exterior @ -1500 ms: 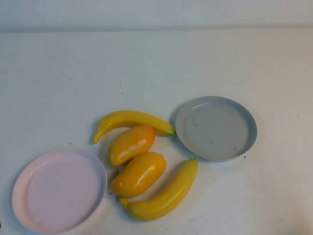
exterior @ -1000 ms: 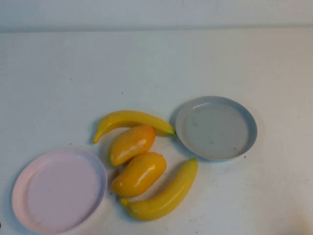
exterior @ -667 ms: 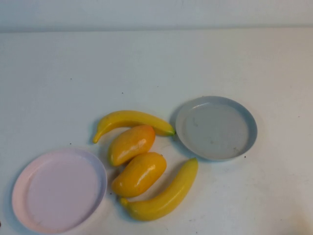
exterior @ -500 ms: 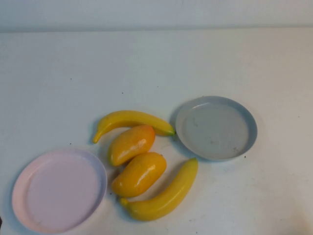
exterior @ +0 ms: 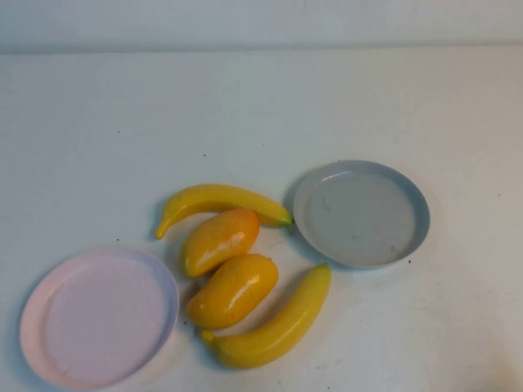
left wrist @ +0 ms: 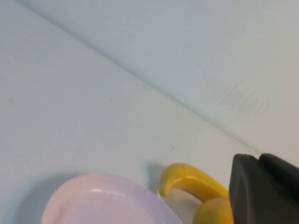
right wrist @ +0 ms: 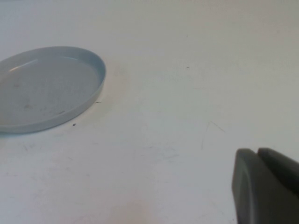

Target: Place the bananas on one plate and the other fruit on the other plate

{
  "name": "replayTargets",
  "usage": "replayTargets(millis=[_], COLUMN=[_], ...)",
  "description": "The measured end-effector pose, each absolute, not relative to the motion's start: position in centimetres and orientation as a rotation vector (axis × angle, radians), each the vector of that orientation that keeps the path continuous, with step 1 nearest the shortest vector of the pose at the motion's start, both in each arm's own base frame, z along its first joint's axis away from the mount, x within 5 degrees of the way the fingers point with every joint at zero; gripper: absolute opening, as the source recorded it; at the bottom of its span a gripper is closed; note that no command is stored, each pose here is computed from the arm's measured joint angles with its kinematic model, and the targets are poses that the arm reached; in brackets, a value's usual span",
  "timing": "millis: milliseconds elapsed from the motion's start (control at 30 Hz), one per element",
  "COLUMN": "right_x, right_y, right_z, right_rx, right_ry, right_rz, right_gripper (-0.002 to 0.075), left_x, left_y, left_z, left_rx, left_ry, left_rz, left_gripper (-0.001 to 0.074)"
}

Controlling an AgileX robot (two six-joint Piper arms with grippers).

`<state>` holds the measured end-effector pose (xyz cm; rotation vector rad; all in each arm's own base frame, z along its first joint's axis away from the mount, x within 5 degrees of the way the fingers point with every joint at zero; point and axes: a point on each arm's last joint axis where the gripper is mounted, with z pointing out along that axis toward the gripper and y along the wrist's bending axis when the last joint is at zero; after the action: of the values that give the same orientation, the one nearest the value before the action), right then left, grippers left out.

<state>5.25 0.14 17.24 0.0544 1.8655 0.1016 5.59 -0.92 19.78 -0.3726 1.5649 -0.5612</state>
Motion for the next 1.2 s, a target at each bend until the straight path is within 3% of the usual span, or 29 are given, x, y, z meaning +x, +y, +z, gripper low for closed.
replayTargets(millis=[233, 467, 733, 1000, 1200], right_x=[5.2, 5.2, 5.2, 5.2, 5.2], right_y=[0.1, 0.1, 0.1, 0.1, 0.1], right_z=[17.2, 17.2, 17.2, 17.2, 17.2], right_rx=[0.054, 0.054, 0.054, 0.054, 0.054], right_ry=[1.866, 1.866, 1.866, 1.866, 1.866], right_rz=[0.102, 0.102, 0.102, 0.102, 0.102], right_gripper=[-0.0017, -0.0017, -0.0017, -0.0017, -0.0017], left_x=[5.5, 7.7, 13.7, 21.9, 26.9], left_y=[-1.2, -2.9, -4.4, -5.6, -9.9], left_z=[21.5, 26.1, 28.6, 29.8, 30.0], left_rx=[-0.327, -0.123, 0.337, 0.579, 0.805], left_ry=[1.581, 1.965, 2.346, 2.477, 2.514], left_rz=[-0.561, -0.541, -0.463, -0.461, -0.400], left_gripper=[-0.0002, -0.0002, -0.0002, -0.0002, -0.0002])
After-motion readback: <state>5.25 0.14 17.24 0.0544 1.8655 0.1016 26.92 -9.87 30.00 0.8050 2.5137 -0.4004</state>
